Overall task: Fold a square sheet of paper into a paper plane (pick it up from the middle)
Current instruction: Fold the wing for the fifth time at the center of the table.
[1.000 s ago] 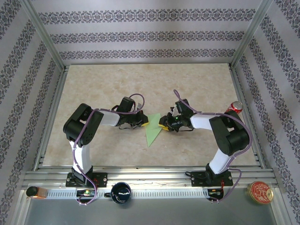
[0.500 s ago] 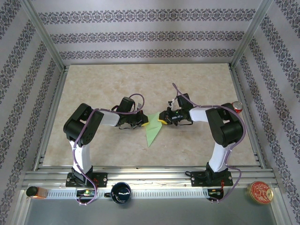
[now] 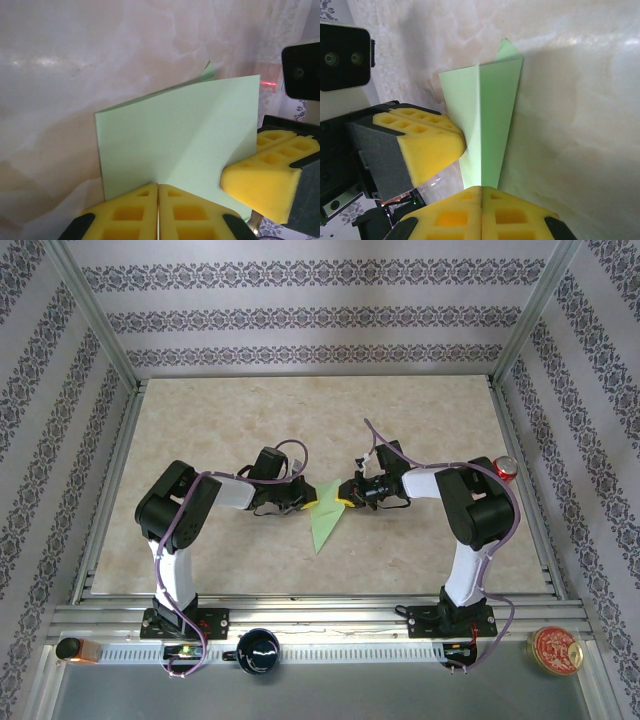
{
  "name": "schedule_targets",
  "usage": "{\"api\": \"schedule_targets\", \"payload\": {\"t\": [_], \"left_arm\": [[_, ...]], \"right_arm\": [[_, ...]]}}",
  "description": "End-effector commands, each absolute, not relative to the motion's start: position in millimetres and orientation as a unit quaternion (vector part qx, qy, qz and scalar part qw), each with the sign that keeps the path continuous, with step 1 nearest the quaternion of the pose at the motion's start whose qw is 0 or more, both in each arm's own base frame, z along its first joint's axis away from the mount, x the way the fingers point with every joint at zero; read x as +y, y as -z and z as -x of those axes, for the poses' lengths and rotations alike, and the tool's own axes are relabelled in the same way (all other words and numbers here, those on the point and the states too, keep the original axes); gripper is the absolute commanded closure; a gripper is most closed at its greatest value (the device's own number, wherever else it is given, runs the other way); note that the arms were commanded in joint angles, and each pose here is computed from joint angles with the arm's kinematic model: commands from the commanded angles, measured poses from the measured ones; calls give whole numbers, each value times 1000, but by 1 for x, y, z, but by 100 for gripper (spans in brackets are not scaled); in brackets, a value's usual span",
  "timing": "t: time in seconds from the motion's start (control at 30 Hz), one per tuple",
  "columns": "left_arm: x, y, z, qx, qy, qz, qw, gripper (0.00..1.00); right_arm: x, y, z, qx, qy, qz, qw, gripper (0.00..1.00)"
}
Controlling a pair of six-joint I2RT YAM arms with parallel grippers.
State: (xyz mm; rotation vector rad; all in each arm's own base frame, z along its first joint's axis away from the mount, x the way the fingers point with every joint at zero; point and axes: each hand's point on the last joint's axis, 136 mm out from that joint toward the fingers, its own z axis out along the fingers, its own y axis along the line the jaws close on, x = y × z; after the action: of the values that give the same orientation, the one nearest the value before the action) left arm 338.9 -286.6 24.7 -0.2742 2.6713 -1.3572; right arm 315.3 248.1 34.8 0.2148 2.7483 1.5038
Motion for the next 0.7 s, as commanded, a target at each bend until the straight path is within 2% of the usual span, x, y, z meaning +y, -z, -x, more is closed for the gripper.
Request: {"api": "schedule_targets", "payload": {"t": [0.0,0.1,0.23,0.5,0.67], "left_arm": [[-288,-30,-335,886,450,88,69,80],[-285,-51,-340,887,444,76,98,70],[-285,-71,-337,896,420,29,142,65],[-292,-77,-306,927,266,-125,235,60],[-295,-59,-281,926,139,-232,262,55]], "right_arm": [[248,-42,-318,875,-479,-70,8,96],[241,-43,-324,880,-462,-103,29,99],[234,-47,-332,873,-456,-163,58,99],[224,-47,-341,825,-477,-289,89,100],[227,-50,-341,825,-476,-289,92,99]]}}
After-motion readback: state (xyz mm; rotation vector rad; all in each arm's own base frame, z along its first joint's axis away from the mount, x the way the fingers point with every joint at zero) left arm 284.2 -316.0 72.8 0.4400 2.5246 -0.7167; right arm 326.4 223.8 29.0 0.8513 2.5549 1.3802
